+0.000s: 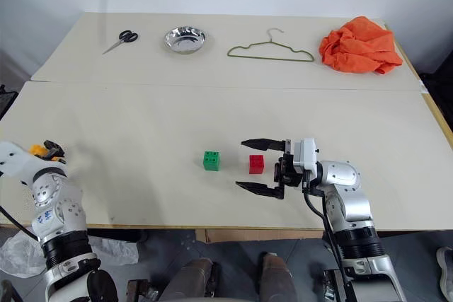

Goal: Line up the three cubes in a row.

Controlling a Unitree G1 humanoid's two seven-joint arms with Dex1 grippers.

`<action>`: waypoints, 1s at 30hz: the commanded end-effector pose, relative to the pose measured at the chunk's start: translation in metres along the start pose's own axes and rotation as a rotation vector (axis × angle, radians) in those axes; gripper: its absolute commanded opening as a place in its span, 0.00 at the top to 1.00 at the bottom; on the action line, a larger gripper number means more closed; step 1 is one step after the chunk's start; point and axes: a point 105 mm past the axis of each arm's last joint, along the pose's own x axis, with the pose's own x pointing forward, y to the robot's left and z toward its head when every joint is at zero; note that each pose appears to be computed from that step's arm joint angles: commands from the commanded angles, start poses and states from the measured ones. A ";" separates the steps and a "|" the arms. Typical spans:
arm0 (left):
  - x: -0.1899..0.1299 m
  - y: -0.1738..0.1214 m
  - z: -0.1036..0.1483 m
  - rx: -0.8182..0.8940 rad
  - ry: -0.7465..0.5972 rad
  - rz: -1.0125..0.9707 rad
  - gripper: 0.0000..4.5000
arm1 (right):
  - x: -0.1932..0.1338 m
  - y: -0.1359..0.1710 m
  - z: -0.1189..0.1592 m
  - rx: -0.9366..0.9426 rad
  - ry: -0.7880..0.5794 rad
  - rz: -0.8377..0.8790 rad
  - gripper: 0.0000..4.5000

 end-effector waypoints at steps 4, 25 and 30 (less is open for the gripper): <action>-0.008 0.005 0.012 -0.010 -0.045 -0.007 0.62 | -0.002 -0.003 0.011 -0.035 -0.015 -0.005 0.00; -0.117 -0.128 0.010 0.560 0.243 -2.123 0.67 | -0.068 -0.009 0.019 -0.097 0.180 -0.188 0.00; -0.120 -0.141 -0.017 0.696 0.248 -2.303 0.67 | -0.073 0.001 0.022 -0.102 0.192 -0.241 0.00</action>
